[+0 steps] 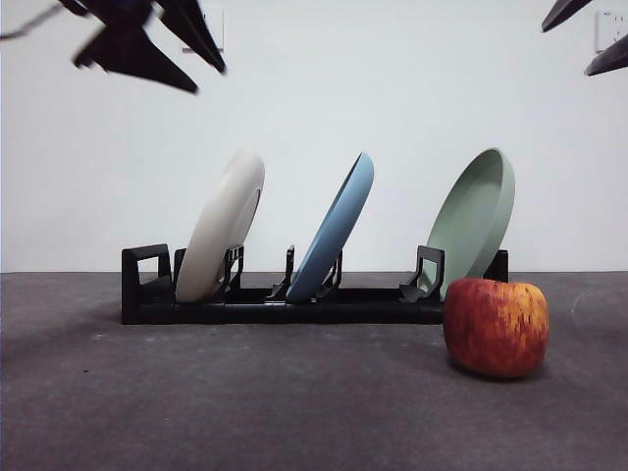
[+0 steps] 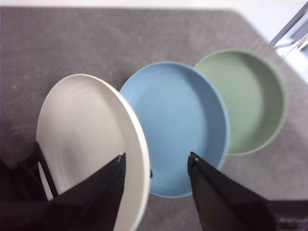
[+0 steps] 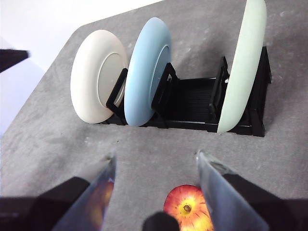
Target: Take the yellow plate from the plate rack,put the plate on the table,take the apple from the table,put the apple in the plate
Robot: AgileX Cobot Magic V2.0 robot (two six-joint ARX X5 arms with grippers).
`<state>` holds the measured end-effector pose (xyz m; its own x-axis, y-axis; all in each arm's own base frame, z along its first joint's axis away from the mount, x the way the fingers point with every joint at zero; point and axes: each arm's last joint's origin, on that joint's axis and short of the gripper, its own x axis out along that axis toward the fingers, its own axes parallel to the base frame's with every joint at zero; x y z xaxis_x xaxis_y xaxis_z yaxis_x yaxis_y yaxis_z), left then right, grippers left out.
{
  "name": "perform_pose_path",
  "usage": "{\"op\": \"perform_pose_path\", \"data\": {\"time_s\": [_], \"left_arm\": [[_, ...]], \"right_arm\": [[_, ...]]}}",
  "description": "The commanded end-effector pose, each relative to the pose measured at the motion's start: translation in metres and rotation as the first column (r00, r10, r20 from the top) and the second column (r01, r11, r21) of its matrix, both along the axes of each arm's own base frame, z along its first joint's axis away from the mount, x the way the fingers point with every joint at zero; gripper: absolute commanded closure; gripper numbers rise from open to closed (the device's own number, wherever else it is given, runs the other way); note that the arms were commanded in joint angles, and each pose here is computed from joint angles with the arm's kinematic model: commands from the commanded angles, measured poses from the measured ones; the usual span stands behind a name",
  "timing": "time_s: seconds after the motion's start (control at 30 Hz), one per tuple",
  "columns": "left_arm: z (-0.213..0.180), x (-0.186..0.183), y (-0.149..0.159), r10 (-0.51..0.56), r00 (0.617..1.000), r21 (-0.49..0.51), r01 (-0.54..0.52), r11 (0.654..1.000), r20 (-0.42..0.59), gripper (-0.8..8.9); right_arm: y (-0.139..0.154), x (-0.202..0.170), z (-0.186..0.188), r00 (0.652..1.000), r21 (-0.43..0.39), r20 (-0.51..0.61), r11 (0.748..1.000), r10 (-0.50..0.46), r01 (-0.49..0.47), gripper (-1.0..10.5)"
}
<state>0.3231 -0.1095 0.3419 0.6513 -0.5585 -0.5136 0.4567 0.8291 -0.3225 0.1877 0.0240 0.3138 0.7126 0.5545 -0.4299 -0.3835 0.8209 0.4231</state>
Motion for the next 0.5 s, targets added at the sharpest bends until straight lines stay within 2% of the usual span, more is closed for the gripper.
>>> {"op": "perform_pose_path", "data": {"time_s": [0.03,0.3,0.5], "left_arm": [[-0.015,0.018,-0.013,-0.016,0.999,0.062,0.017,0.998,-0.031,5.93],[-0.049,0.043,-0.035,-0.017,0.994,0.111,0.028,0.993,-0.104,5.93],[-0.05,0.046,-0.037,0.008,0.997,0.125,0.001,0.992,-0.075,5.98]], "right_arm": [[0.0,0.001,0.001,1.0,-0.008,0.014,1.0,0.004,-0.004,6.6],[0.0,0.001,0.001,1.0,-0.01,0.015,1.0,0.004,-0.004,6.6],[0.0,0.001,0.001,1.0,-0.011,0.015,1.0,0.001,-0.001,6.6]]}}
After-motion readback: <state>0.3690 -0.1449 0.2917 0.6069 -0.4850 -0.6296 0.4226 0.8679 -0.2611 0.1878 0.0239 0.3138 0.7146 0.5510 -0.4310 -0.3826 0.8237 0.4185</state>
